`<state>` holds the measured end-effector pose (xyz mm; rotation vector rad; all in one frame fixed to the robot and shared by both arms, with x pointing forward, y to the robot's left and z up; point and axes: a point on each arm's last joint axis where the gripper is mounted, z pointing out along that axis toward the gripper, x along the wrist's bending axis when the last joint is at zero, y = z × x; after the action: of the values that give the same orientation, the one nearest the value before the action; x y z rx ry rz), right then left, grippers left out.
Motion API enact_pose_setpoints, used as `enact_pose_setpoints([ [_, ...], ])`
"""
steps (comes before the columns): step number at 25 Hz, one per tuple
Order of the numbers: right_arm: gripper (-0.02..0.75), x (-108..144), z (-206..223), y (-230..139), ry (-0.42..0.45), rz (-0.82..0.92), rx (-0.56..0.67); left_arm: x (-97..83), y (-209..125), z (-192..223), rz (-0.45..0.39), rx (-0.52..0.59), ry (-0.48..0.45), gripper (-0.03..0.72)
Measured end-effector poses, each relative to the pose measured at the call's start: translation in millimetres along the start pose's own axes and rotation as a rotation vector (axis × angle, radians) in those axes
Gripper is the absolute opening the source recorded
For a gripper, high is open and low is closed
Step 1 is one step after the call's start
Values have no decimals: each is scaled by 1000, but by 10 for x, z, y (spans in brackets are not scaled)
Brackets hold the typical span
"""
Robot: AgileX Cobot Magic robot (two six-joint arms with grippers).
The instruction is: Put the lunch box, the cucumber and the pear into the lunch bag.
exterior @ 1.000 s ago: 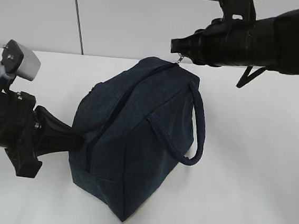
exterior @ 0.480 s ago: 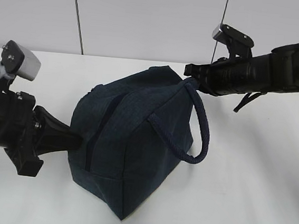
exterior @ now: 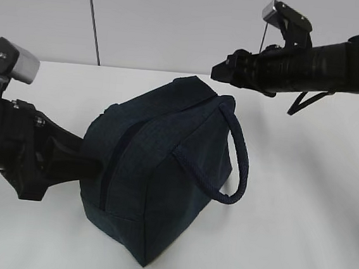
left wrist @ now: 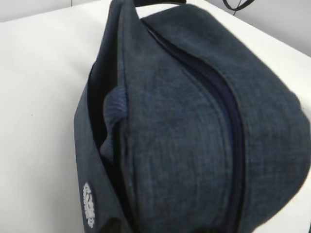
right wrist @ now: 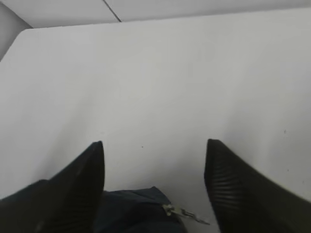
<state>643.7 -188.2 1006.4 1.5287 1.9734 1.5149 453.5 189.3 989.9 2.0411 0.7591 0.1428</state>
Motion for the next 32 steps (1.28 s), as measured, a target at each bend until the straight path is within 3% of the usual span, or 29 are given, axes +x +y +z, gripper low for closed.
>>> enact_pose_setpoints([
  [5,560,272,-364,225,55,-166,-4,-151,51,-247,16,27,26,393],
  [9,561,467,-734,251,35,-185,145,-289,35,-526,-15,87,103,393],
  [13,561,489,-1125,137,-139,-156,393,-417,14,-869,-82,77,262,393],
  [17,559,497,-1562,-17,-341,-95,495,-572,-36,-1221,-157,9,415,393],
  [24,506,744,-2342,-506,-410,-65,554,-908,-282,-1659,-232,-45,519,384],
  [32,503,959,-3016,-1124,-436,-38,469,-1130,-603,-1901,-201,28,584,379],
])
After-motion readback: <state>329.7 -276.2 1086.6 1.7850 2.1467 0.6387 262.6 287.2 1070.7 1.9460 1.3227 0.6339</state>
